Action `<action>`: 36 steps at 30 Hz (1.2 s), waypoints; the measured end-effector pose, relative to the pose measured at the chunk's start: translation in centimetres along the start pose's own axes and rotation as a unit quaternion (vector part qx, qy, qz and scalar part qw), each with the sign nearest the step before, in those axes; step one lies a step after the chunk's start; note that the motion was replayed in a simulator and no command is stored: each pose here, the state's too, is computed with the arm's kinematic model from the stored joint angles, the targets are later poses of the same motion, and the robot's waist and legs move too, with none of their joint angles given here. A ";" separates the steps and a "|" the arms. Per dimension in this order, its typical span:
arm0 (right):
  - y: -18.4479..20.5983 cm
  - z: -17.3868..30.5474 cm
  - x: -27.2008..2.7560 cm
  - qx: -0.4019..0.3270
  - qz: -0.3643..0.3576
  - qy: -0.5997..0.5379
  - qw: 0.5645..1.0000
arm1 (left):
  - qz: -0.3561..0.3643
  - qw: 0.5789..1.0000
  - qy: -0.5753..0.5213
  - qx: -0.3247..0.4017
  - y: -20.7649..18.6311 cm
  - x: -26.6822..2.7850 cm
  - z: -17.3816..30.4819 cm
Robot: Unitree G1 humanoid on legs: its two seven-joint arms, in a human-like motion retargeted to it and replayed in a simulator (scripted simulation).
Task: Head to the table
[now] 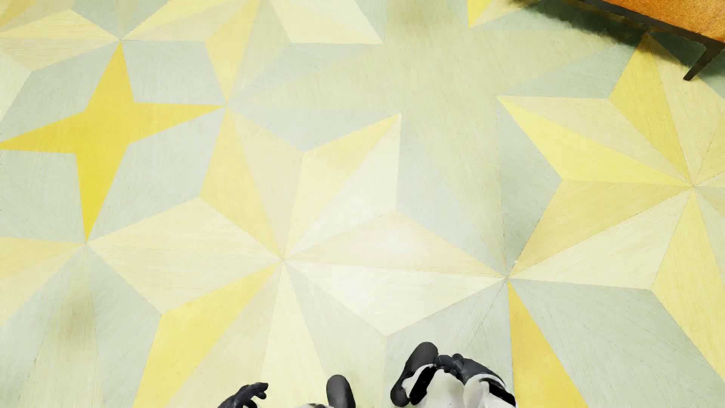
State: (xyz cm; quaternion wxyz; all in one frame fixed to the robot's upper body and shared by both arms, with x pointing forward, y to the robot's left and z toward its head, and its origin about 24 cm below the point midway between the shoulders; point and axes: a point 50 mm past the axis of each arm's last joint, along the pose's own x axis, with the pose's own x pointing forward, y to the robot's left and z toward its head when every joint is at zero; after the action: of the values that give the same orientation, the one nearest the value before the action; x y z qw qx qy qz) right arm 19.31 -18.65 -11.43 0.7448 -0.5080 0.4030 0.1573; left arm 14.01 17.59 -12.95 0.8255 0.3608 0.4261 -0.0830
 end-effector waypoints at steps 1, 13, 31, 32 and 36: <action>0.4 -0.4 -0.1 0.000 0.007 0.004 1.000 | -0.003 1.000 0.001 -0.001 0.0 0.0 0.1; 4.8 -4.5 -1.4 0.024 0.078 0.079 0.994 | -0.042 0.992 0.122 -0.005 -1.8 -1.2 -5.7; 2.3 -12.8 -3.3 0.178 -0.046 0.217 0.959 | 0.006 0.999 -0.040 0.003 0.9 0.1 1.3; 4.3 -13.4 -3.9 0.163 0.001 0.238 0.957 | 0.003 0.998 -0.064 -0.001 0.6 -0.2 2.1; 11.2 -12.0 -5.8 0.080 0.188 0.216 0.955 | 0.033 0.996 -0.049 -0.070 1.4 -0.8 1.0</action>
State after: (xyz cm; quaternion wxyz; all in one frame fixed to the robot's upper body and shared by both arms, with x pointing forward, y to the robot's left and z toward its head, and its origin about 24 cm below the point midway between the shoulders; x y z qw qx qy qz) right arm 3.16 -23.42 -15.95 0.6352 -0.3830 0.6541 0.1484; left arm 14.73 17.79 -11.23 0.8705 0.3118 0.3782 -0.0435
